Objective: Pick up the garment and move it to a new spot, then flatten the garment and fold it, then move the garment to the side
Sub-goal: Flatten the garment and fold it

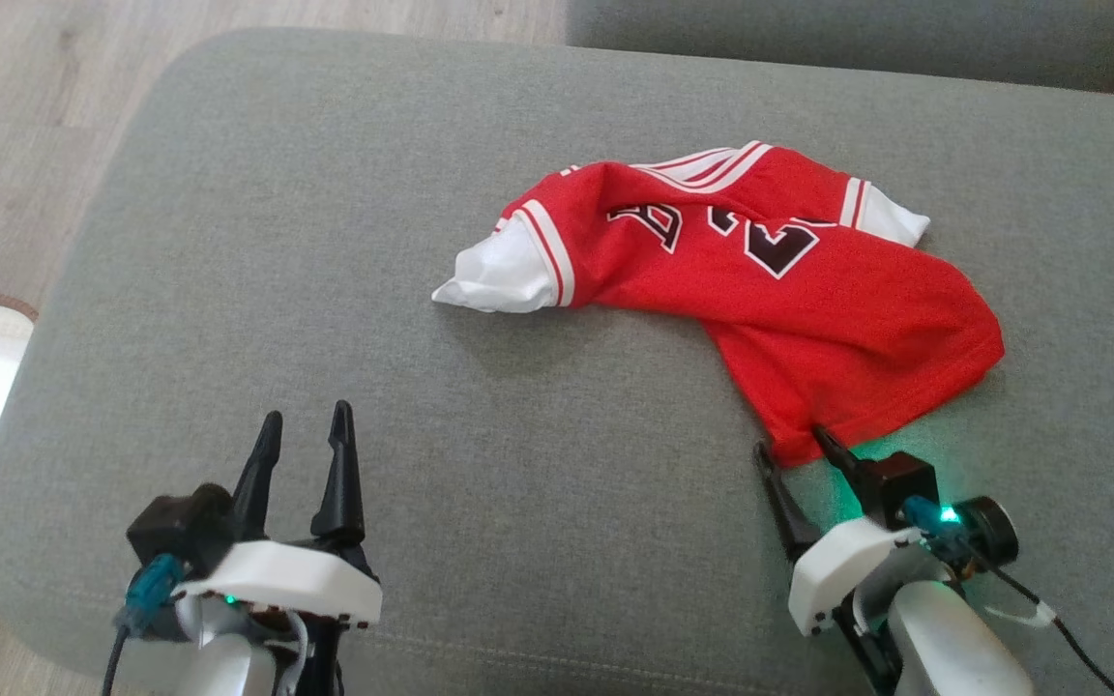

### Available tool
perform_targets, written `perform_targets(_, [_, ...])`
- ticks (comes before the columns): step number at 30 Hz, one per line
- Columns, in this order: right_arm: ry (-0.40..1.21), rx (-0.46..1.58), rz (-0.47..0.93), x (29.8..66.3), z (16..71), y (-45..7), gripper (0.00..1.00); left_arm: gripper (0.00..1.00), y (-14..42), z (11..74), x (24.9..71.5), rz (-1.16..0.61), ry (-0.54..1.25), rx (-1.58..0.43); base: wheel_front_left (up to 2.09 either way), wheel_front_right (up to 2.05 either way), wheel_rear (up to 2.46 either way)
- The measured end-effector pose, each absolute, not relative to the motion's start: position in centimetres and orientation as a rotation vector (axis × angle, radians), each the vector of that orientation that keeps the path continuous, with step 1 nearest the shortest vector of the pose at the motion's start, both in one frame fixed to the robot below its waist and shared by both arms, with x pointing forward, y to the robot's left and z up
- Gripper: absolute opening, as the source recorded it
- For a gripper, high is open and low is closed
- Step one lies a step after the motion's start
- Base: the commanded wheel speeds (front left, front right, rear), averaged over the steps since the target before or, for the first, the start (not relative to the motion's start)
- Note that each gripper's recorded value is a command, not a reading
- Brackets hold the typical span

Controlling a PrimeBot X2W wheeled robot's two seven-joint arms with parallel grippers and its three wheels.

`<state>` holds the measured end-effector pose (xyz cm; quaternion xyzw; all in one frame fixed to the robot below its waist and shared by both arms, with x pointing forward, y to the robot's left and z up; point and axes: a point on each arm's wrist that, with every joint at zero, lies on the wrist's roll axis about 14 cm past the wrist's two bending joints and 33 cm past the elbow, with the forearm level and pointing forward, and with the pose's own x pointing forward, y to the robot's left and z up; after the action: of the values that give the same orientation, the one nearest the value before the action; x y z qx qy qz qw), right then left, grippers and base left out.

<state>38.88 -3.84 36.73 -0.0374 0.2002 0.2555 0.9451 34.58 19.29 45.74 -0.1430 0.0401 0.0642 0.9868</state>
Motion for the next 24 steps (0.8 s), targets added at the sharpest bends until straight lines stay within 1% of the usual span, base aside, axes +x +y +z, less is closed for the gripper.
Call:
perform_targets(1, [0.408, -0.082, 0.518, 39.1, 36.7, -4.0, 0.49, 1.00, 19.2, 45.7, 34.7, 0.126, 0.081, -0.288, 0.00, 0.00, 0.00])
perform_targets(2, [0.406, -0.086, 0.516, 39.3, 36.7, -4.1, 0.33, 1.00, 19.1, 45.7, 34.8, 0.123, 0.082, -0.288, 0.00, 0.00, 0.00])
perform_targets(3, [0.405, -0.087, 0.511, 39.5, 36.8, -4.2, 0.07, 1.00, 19.0, 45.7, 34.9, 0.120, 0.082, -0.288, 0.00, 0.00, 0.00])
perform_targets(4, [0.402, -0.086, 0.506, 39.7, 36.8, -4.3, 0.00, 1.00, 18.9, 45.7, 35.0, 0.116, 0.083, -0.288, 0.00, 0.00, 0.00])
perform_targets(9, [0.364, -0.078, 0.481, 40.2, 37.7, -5.1, 0.00, 1.00, 18.2, 45.8, 35.8, 0.090, 0.082, -0.289, 0.00, 0.00, 0.00])
perform_targets(13, [0.298, -0.074, 0.434, 40.9, 39.4, -6.4, 0.00, 1.00, 17.2, 45.7, 36.3, 0.059, 0.085, -0.293, 0.00, 0.00, 0.00])
perform_targets(18, [0.282, -0.104, 0.318, 40.1, 39.7, -10.6, 0.00, 1.00, 15.7, 45.7, 37.0, 0.014, 0.088, -0.297, 0.00, 0.00, 0.00])
perform_targets(20, [0.293, -0.125, 0.234, 39.2, 39.4, -13.6, 0.00, 1.00, 14.9, 45.7, 37.4, -0.011, 0.091, -0.299, 0.00, 0.00, 0.00])
perform_targets(23, [0.298, -0.143, 0.165, 38.9, 39.4, -16.1, 0.00, 1.00, 14.4, 45.6, 37.6, -0.027, 0.096, -0.300, 0.00, 0.00, 0.00])
perform_targets(24, [0.298, -0.143, 0.165, 38.9, 39.4, -16.1, 0.00, 1.00, 14.4, 45.6, 37.6, -0.027, 0.096, -0.300, 0.00, 0.00, 0.00])
